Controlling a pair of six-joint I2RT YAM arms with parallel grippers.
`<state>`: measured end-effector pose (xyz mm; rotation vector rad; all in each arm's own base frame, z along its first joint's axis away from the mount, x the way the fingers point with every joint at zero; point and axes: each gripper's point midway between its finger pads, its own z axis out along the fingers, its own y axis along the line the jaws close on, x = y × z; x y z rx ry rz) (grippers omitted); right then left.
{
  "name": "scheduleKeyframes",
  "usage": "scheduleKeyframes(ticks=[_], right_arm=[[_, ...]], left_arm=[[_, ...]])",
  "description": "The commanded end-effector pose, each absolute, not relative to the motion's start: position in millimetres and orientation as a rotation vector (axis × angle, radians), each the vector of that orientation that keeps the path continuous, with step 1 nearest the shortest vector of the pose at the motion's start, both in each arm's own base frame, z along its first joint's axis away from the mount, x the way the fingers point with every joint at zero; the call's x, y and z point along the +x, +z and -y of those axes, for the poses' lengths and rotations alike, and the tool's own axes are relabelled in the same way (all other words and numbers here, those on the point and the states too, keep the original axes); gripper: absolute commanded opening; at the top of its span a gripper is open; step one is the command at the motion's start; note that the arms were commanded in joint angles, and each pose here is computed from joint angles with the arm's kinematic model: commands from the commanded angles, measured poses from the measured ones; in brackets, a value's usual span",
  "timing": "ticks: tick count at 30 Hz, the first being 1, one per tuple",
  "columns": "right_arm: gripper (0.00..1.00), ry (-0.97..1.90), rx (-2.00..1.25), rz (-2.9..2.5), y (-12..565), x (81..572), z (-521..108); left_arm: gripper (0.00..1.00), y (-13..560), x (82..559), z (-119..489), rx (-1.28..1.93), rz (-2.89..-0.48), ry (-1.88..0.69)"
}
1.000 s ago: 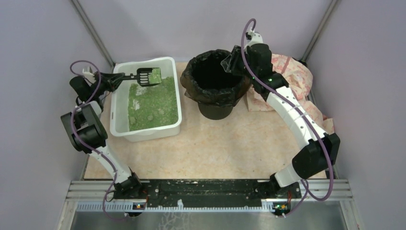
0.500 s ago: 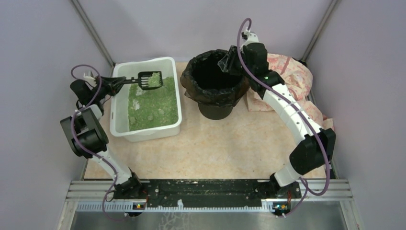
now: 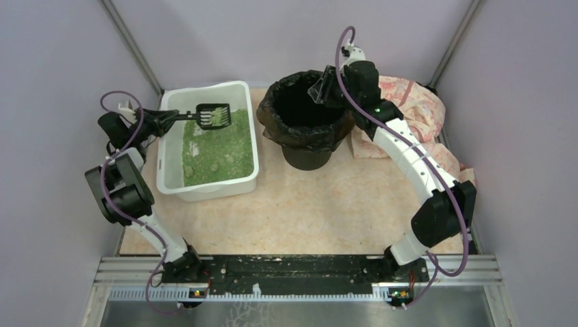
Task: Clean the litter box
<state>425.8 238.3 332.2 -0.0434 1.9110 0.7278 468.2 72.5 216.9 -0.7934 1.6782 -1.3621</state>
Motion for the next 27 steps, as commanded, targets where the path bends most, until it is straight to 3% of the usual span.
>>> scheduleKeyframes(ticks=[1,6,9,13,18,22,27], right_arm=[[0.42,0.77,-0.077,-1.803,370,426,-247],[0.42,0.752,-0.073,-1.82,360,424,-243],[0.42,0.761,-0.078,-1.811,363,419,-242],[0.42,0.738,-0.104,-1.83,353,414,-239],[0.42,0.757,-0.14,-1.828,352,403,-238],[0.42,0.732,-0.164,-1.829,345,396,-232],[0.42,0.735,-0.137,-1.807,344,396,-224]], left_arm=[[0.0,222,463,-62,-0.756,-1.668,-1.367],[0.0,229,457,-38,-0.698,-1.689,-1.375],[0.0,217,449,-61,-0.778,-1.668,-1.332],[0.0,221,445,-40,-0.694,-1.679,-1.435],[0.0,213,431,-53,-0.787,-1.675,-1.342],[0.0,217,419,-29,-0.716,-1.724,-1.317],[0.0,206,416,-66,-0.807,-1.716,-1.23]])
